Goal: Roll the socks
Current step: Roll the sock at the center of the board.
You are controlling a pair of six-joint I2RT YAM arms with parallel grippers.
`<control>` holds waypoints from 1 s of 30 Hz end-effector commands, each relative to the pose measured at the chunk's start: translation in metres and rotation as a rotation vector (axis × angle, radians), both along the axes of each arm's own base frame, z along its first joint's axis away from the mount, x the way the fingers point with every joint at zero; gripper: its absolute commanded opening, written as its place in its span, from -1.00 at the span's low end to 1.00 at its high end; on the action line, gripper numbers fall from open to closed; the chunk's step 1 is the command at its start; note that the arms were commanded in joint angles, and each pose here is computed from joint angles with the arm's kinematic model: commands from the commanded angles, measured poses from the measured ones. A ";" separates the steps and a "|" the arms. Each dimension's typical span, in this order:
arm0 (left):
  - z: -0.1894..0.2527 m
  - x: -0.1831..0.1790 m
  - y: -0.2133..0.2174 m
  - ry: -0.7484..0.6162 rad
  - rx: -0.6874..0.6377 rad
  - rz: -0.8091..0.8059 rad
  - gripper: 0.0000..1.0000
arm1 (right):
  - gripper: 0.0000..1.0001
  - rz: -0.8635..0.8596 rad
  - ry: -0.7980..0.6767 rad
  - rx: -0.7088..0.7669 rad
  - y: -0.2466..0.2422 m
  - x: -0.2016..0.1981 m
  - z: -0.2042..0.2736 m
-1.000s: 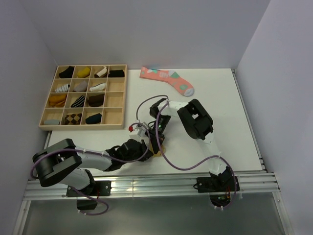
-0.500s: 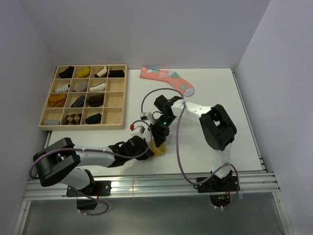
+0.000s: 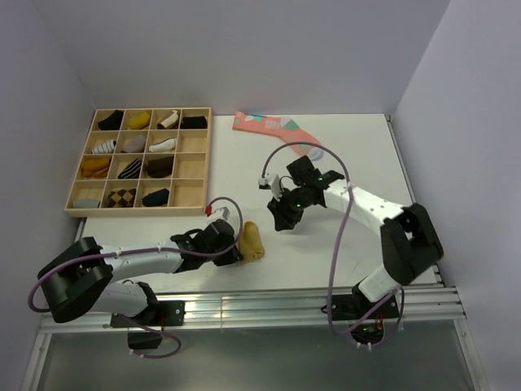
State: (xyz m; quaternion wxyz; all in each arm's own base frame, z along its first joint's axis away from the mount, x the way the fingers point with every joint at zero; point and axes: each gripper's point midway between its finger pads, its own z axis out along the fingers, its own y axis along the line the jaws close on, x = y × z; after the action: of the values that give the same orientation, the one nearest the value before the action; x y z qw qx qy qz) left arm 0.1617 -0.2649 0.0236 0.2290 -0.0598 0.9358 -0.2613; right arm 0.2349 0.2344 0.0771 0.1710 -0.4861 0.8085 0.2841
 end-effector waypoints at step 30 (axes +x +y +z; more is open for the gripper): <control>0.013 -0.010 -0.024 0.297 -0.198 -0.142 -0.99 | -0.10 0.546 -0.776 0.091 0.075 -0.108 -0.002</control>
State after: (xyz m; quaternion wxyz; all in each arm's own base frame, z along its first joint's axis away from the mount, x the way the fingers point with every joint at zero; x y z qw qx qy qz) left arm 0.1483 -0.2804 0.0291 0.0629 -0.0547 0.9403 -0.3300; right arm 0.1194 0.3008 0.0716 0.3717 -0.7441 0.5275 0.1730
